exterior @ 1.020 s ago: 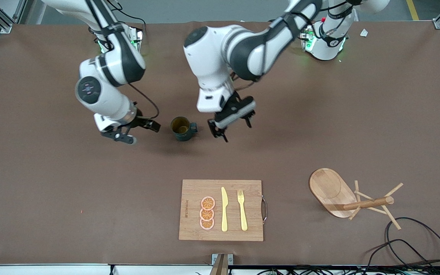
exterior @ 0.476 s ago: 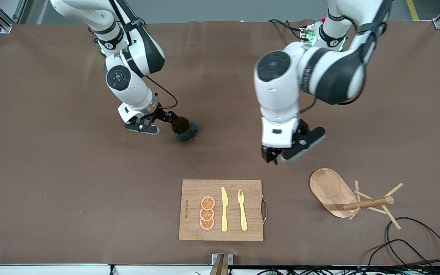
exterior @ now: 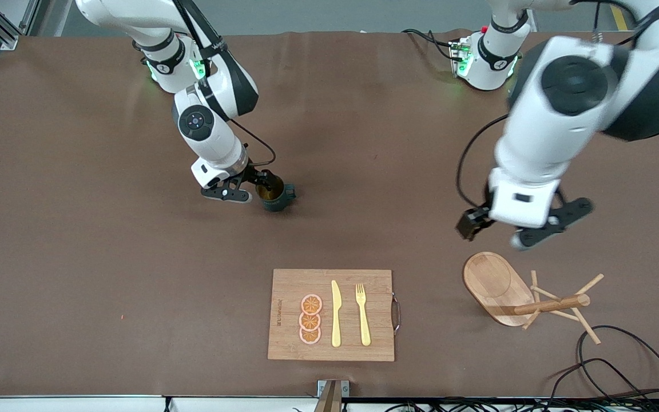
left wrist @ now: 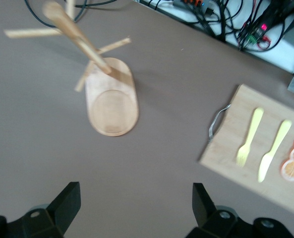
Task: Transfer cup from left to right arm and place
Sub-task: 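Grasp the mug with the right gripper while the left gripper withdraws, then lift the mug with the right gripper while the left gripper returns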
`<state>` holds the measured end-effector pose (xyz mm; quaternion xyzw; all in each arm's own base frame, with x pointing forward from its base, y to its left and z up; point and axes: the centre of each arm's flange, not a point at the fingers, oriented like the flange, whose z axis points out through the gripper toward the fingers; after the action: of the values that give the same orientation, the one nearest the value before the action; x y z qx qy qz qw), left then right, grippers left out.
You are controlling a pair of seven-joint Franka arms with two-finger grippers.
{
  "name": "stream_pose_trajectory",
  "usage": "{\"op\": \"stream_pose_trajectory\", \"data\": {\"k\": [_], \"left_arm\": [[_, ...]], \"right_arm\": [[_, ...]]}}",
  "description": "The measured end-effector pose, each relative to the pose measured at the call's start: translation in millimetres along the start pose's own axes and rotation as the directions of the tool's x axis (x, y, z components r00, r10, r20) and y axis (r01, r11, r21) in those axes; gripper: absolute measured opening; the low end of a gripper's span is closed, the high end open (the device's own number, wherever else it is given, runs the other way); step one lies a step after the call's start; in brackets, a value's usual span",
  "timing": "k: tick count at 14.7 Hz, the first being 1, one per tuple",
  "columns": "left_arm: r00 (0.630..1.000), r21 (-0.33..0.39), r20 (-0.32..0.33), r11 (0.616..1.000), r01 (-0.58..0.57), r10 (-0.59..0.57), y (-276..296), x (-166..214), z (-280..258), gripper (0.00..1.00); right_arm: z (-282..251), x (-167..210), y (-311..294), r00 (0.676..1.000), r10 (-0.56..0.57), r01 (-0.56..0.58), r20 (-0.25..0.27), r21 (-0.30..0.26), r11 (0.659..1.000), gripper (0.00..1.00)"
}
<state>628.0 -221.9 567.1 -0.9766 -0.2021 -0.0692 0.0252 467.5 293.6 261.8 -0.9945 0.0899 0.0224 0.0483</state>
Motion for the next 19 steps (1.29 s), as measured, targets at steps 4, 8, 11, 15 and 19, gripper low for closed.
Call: {"op": "stream_pose_trajectory", "data": {"k": [4,8,11,15,19], "left_arm": [[0.987,0.0,0.067,0.989,-0.146,0.145,-75,19,-38,1.0],[0.963,-0.008,0.124,0.971,-0.238,0.237,-130,25,-53,1.0],[0.946,-0.032,0.156,0.959,-0.283,0.284,-172,33,-54,1.0],[0.937,-0.025,0.171,0.952,-0.306,0.305,-189,17,-57,1.0],[0.928,-0.024,0.173,0.943,-0.332,0.331,-192,2,-62,1.0]], "right_arm": [[9,0,2,1.0,0.002,-0.002,0.01,-0.011,1.0,0.83],[14,0,3,1.0,-0.001,0.001,0.015,-0.02,1.0,0.56],[16,-3,1,0.999,-0.033,0.033,0.008,-0.037,0.999,0.41],[23,-9,-7,0.996,-0.084,0.084,0.002,-0.062,0.994,0.06],[22,-9,-8,0.981,-0.196,0.195,0.001,-0.077,0.978,0.06]]}}
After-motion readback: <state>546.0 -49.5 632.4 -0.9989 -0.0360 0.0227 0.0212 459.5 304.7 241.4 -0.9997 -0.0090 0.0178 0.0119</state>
